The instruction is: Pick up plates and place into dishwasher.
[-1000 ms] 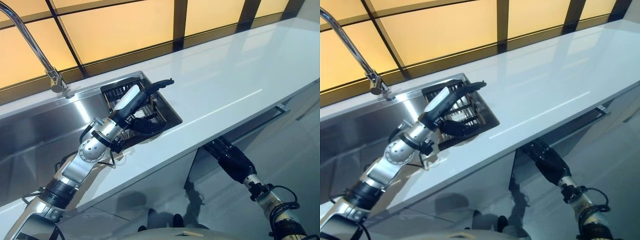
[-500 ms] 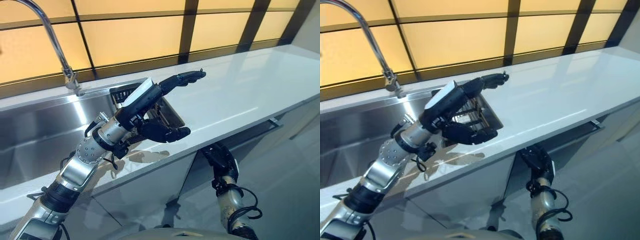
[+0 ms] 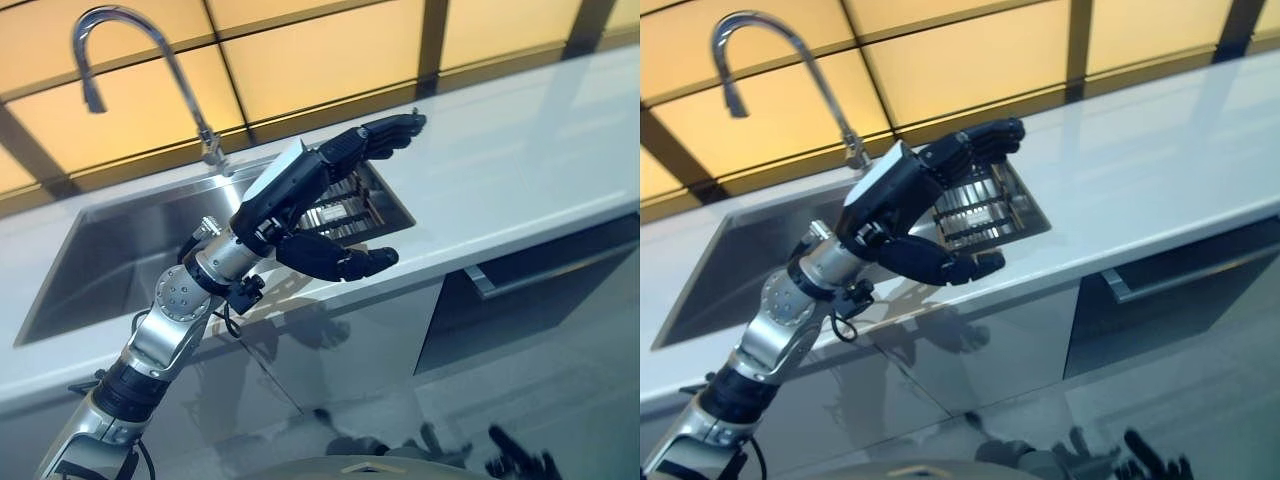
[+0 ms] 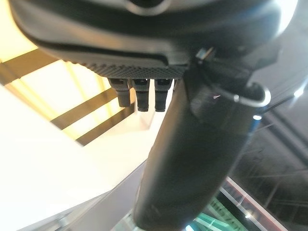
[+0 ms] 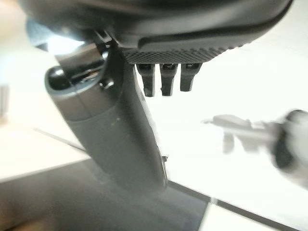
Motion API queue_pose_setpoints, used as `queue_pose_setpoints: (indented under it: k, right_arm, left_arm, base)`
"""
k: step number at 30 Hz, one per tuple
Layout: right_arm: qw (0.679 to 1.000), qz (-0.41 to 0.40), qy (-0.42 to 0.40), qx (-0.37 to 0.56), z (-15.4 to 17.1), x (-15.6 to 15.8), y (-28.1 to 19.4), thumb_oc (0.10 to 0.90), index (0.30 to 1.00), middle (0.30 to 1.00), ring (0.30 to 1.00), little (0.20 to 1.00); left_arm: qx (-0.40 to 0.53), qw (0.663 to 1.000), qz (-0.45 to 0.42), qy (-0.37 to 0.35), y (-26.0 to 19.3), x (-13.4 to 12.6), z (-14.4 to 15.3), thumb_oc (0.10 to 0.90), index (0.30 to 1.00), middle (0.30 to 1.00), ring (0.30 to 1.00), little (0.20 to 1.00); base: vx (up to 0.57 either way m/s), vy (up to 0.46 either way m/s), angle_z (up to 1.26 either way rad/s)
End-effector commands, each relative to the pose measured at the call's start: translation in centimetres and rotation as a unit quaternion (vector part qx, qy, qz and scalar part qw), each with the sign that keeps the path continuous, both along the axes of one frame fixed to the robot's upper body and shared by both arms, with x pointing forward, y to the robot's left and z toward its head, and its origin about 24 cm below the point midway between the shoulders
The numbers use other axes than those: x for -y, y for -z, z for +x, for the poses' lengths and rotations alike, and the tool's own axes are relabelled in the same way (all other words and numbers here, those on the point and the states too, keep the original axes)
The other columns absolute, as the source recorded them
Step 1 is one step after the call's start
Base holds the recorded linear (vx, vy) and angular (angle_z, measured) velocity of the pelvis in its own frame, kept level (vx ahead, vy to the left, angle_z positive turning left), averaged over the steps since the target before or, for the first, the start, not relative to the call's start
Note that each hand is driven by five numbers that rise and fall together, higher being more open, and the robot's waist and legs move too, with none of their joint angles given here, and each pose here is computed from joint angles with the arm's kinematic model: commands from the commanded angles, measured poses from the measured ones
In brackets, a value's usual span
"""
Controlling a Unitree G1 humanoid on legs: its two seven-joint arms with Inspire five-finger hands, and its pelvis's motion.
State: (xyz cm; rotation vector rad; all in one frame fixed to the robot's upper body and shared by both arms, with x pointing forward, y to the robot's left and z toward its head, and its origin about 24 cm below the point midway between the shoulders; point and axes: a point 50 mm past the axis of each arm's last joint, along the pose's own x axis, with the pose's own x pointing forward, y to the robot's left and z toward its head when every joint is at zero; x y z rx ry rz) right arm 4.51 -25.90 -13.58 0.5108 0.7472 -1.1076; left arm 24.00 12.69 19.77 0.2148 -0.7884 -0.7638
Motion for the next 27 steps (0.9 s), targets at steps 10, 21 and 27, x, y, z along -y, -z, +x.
queue_pose_setpoints:
  k: [10, 21, 27]
  right_arm:
    - [0.681, 0.258, -0.517, 0.449, 10.4, -5.7, -7.8, 0.8, 0.9, 0.9, 0.9, 0.9]
    - [0.752, 0.28, -0.537, 0.26, 7.7, -6.5, -3.9, 0.8, 0.9, 0.9, 0.9, 0.9]
    - [0.789, 0.321, -0.509, 0.123, 6.2, -6.3, -0.2, 0.8, 0.9, 0.9, 0.9, 0.9]
  left_arm:
    - [0.066, 0.996, -0.058, 0.012, -2.6, -2.6, 0.5, 0.8, 0.9, 0.9, 0.9, 0.9]
    - [-0.013, 0.981, -0.11, 0.159, -2.2, -0.7, -0.3, 0.8, 0.9, 0.9, 0.9, 0.9]
    - [-0.113, 0.919, -0.18, 0.333, -2.1, 2.2, -0.8, 0.8, 0.9, 0.9, 0.9, 0.9]
  base:
    - [-0.03, 0.022, -0.13]
    - [0.01, 0.0, 0.09]
    - [-0.01, -0.11, 0.06]
